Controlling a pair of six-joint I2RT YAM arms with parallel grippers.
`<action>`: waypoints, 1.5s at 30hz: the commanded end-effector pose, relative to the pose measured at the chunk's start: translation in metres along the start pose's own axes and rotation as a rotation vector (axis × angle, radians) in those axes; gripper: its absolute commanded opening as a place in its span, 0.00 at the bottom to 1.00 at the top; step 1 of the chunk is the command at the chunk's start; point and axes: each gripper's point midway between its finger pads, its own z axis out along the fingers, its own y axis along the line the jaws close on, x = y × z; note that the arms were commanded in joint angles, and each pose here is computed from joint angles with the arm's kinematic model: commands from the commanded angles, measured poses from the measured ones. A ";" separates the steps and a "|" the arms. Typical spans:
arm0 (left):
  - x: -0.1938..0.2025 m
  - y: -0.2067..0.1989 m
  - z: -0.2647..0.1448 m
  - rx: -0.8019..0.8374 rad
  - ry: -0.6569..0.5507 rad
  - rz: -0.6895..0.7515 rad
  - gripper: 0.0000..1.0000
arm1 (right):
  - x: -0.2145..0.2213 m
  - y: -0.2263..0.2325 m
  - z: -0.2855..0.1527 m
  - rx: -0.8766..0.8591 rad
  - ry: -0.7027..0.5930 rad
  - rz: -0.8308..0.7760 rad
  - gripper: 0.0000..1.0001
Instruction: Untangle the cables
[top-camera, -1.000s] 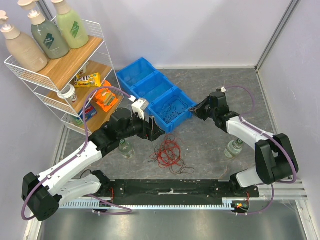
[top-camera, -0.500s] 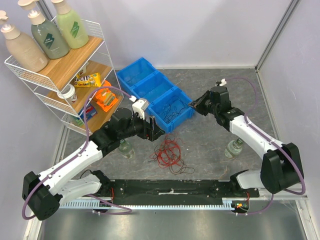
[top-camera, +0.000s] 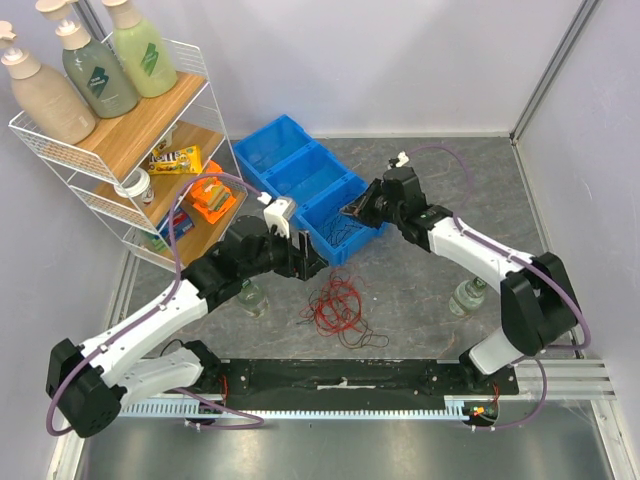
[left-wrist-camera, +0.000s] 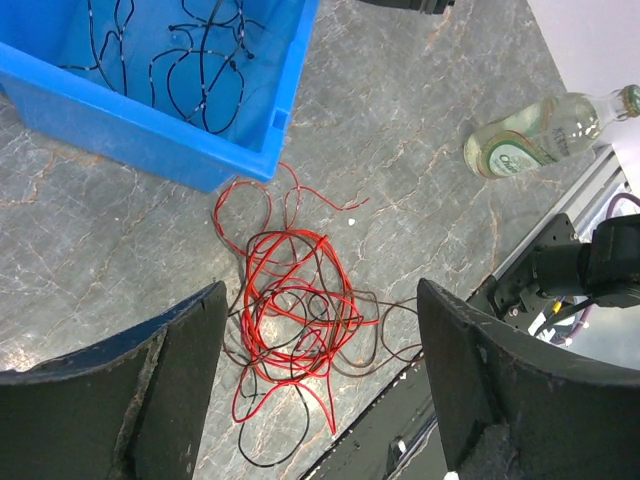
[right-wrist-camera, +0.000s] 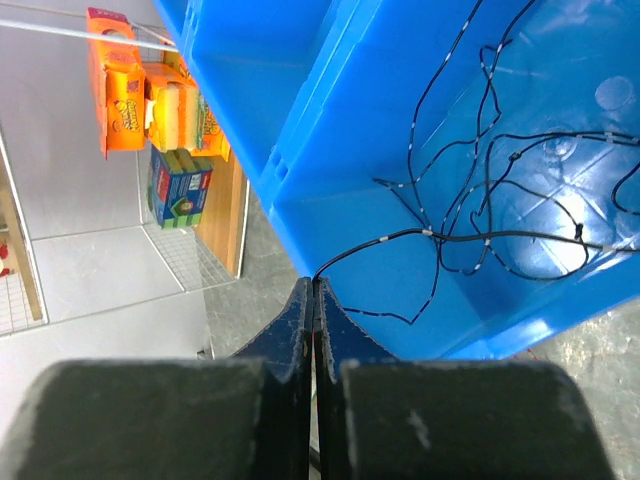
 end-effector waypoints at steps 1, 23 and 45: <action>0.012 0.008 0.009 -0.031 0.041 -0.061 0.81 | -0.009 0.013 0.017 -0.072 -0.017 -0.004 0.00; 0.032 0.012 0.008 -0.030 0.075 -0.124 0.77 | -0.007 0.030 0.071 -0.113 0.037 -0.076 0.00; 0.058 0.016 0.021 -0.030 0.215 -0.105 0.80 | 0.016 -0.009 0.032 -0.049 0.089 -0.316 0.02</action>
